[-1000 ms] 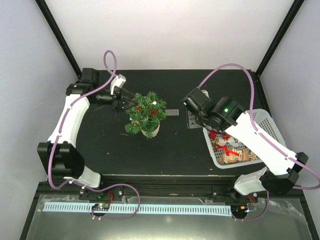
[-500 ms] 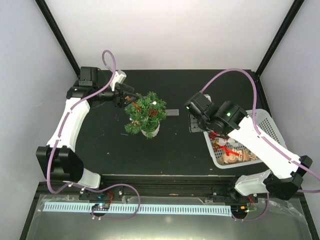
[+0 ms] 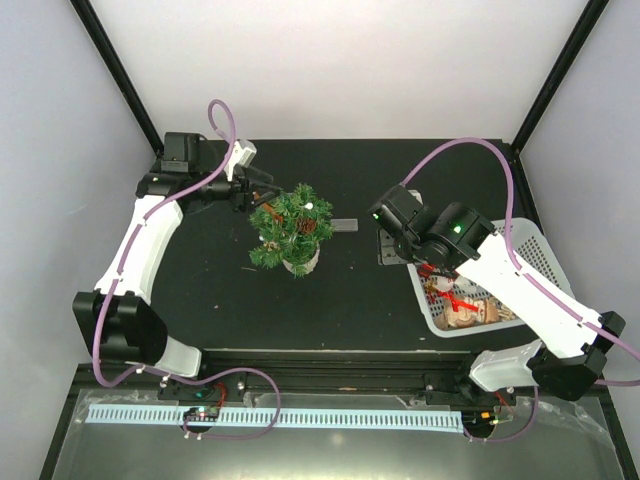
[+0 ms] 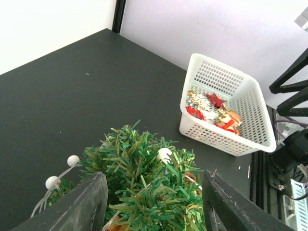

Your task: Decorate the small christmas tree

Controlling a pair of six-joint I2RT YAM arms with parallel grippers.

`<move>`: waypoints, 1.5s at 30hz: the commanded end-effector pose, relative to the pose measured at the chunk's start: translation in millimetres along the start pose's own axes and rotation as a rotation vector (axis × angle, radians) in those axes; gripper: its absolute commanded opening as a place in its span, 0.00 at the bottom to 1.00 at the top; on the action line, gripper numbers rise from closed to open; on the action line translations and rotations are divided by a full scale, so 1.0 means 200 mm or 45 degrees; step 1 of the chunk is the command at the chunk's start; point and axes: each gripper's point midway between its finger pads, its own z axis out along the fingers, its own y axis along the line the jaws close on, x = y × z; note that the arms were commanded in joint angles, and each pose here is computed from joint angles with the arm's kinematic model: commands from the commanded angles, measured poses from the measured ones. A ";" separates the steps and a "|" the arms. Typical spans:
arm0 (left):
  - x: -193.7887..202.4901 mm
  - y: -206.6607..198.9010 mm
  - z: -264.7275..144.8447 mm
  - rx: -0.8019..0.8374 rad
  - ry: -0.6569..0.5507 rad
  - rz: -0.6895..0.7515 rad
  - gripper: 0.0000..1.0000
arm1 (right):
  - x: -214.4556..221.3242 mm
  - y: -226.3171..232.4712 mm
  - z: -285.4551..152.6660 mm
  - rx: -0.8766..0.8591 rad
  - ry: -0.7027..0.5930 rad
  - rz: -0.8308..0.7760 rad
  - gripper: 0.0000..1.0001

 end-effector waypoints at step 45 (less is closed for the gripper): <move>-0.14 -0.17 0.07 0.525 -0.005 0.069 0.02 | 0.04 -0.01 0.10 0.041 0.019 -0.042 0.62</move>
